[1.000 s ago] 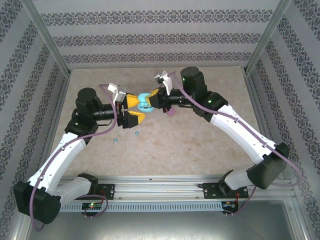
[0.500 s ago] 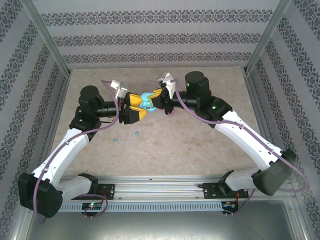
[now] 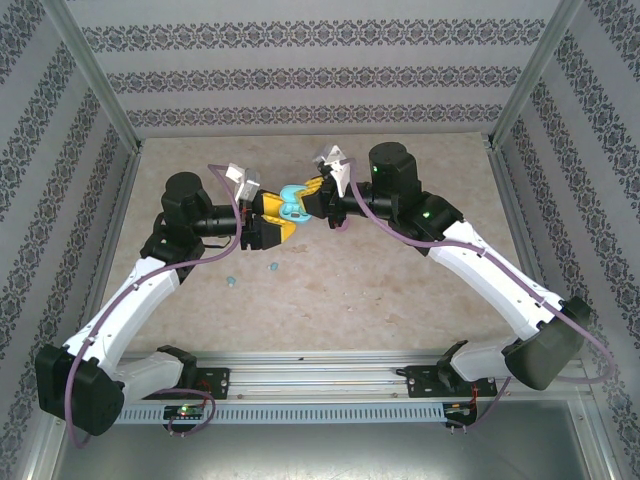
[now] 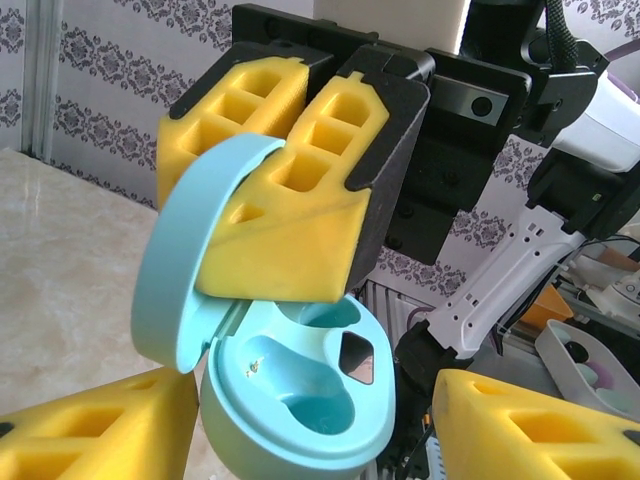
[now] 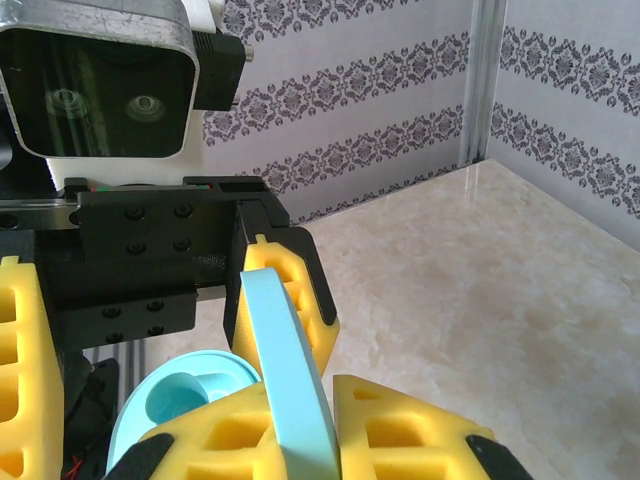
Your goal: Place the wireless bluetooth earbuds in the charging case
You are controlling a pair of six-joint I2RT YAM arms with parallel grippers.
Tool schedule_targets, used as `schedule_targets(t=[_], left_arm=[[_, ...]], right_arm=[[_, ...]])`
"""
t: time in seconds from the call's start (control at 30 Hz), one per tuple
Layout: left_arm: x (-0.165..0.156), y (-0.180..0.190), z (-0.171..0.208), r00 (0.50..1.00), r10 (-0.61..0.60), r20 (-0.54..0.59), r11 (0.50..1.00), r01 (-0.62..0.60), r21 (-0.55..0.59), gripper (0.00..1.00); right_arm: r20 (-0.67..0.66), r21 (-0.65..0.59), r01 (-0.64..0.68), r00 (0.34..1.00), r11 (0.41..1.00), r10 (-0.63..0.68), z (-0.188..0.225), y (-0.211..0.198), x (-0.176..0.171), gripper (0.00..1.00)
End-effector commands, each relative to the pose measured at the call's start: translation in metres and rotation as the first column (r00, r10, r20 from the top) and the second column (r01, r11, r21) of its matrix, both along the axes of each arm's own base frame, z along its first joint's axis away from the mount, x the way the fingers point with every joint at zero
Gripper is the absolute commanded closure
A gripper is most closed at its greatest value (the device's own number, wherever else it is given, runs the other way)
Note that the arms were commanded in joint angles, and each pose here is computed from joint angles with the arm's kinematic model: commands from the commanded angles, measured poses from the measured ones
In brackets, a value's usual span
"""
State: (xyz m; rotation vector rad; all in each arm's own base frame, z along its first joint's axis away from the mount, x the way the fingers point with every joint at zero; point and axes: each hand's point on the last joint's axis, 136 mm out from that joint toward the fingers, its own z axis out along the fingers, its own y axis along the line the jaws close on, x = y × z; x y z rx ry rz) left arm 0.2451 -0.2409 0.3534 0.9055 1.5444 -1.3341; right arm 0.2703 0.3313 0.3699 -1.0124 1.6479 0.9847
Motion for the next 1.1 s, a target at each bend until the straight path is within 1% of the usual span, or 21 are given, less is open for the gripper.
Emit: schedule_targets(t=[0.0, 0.3, 0.37, 0.47, 0.57, 0.7, 0.8, 0.87, 0.93, 1.07], left_arm=[[-0.0039, -0.0035, 0.0076, 0.998, -0.017, 0.054, 1.0, 0.017, 0.002, 0.39], [-0.0034, -0.0043, 0.0076, 0.998, -0.016, 0.056, 1.0, 0.016, -0.003, 0.39], [-0.0037, -0.0048, 0.0053, 0.999, -0.02, 0.049, 1.0, 0.02, -0.001, 0.44], [-0.005, -0.0046, 0.0033, 0.998, -0.022, 0.052, 1.0, 0.022, 0.004, 0.47], [-0.0058, -0.0042, 0.0027, 0.998, -0.022, 0.053, 1.0, 0.021, 0.01, 0.57], [-0.0059, -0.0034, 0.0033, 0.998, -0.014, 0.062, 1.0, 0.013, 0.017, 0.65], [-0.0051, -0.0026, 0.0023, 0.998, -0.004, 0.062, 1.0, 0.002, 0.025, 0.71], [-0.0048, -0.002, 0.0031, 0.998, 0.005, 0.062, 1.0, -0.007, 0.027, 0.74], [-0.0032, -0.0014, 0.0027, 0.998, 0.016, 0.06, 0.999, -0.018, 0.03, 0.76], [0.0008, 0.0011, 0.0028, 0.998, 0.046, 0.045, 0.998, -0.048, 0.031, 0.77]], right_arm=[[0.017, 0.035, -0.046, 0.999, 0.998, 0.045, 0.0124, 0.0087, -0.0075, 1.0], [0.005, 0.031, -0.058, 0.998, 0.998, 0.058, 0.0101, 0.0124, -0.0084, 1.0], [0.001, 0.032, -0.058, 0.998, 0.998, 0.058, 0.0105, 0.0129, -0.0082, 1.0], [-0.005, 0.032, -0.058, 0.998, 0.998, 0.058, 0.0104, 0.0134, -0.0076, 1.0], [-0.016, 0.033, -0.063, 0.998, 0.997, 0.063, 0.0098, 0.014, -0.0075, 1.0], [-0.029, 0.033, -0.074, 0.997, 0.997, 0.075, 0.0097, 0.0158, -0.0094, 0.97], [-0.035, 0.036, -0.075, 0.996, 0.997, 0.077, 0.0098, 0.0157, -0.0092, 0.89], [-0.037, 0.037, -0.08, 0.996, 0.996, 0.082, 0.0099, 0.0164, -0.0103, 0.79], [-0.04, 0.035, -0.082, 0.996, 0.996, 0.084, 0.0088, 0.0163, -0.0107, 0.74], [-0.044, 0.039, -0.077, 0.996, 0.996, 0.079, 0.0111, 0.0154, -0.0114, 0.58]])
